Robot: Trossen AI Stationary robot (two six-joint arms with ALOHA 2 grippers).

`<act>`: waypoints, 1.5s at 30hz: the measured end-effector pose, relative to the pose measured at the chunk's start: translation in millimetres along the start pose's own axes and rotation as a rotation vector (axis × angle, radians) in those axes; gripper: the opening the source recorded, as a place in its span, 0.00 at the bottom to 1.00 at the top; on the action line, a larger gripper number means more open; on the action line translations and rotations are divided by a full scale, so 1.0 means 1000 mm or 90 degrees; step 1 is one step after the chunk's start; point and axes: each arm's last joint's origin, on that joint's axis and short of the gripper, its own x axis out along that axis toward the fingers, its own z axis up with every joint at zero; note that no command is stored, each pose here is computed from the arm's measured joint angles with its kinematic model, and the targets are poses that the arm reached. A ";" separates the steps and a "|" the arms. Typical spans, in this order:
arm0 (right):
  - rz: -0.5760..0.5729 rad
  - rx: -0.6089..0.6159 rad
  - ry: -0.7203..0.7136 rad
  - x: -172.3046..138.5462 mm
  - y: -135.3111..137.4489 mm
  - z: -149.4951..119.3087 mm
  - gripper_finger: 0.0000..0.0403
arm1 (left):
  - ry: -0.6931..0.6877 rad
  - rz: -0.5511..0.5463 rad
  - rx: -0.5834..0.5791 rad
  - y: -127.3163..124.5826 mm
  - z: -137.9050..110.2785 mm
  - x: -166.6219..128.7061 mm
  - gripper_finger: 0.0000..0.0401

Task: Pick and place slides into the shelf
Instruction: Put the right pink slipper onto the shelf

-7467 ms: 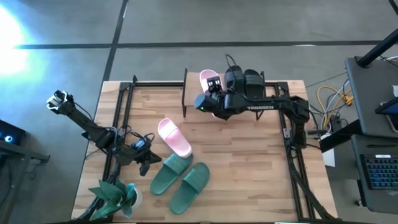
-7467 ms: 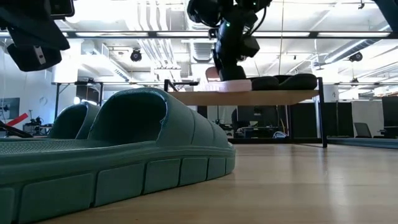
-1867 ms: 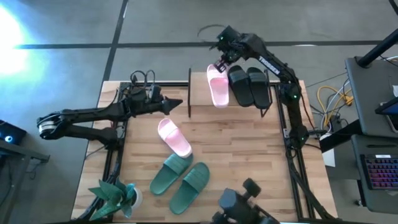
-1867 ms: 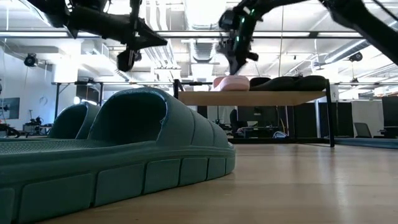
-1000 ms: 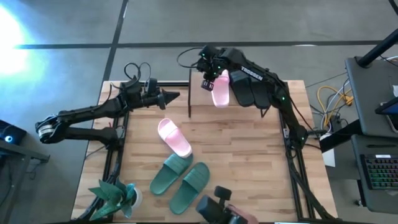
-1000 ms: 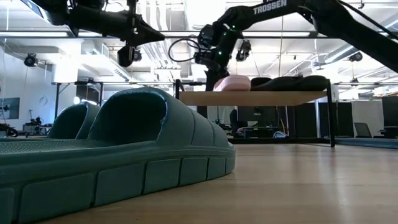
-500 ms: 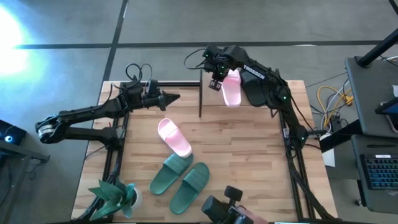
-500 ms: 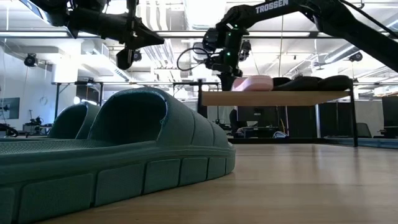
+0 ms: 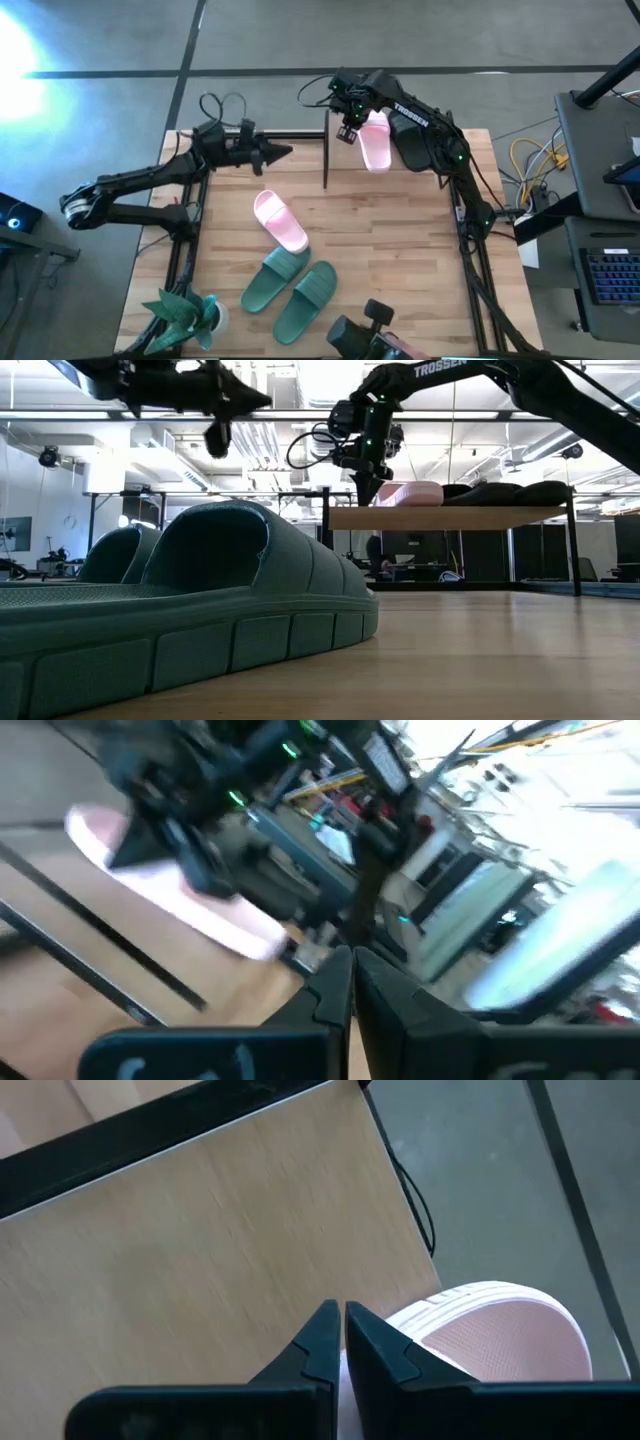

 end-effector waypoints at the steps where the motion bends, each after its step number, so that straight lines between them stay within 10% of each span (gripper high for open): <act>1: 0.000 0.000 -0.001 0.000 0.000 0.000 0.03 | 0.009 0.009 0.009 0.007 0.004 0.004 0.00; 9: 0.002 0.010 0.003 -0.001 0.000 -0.001 0.03 | 0.145 -0.086 0.187 0.045 0.033 0.060 0.00; 17: 0.005 0.011 0.010 -0.001 0.001 -0.002 0.03 | 0.332 0.001 0.421 0.065 0.040 0.096 0.00; 29: 0.004 0.030 0.009 -0.002 0.000 -0.002 0.03 | 0.340 -0.045 0.472 0.062 0.029 0.124 0.00; 45: 0.012 0.029 0.016 -0.003 -0.001 -0.004 0.03 | 0.379 0.066 0.507 0.073 0.005 0.146 0.00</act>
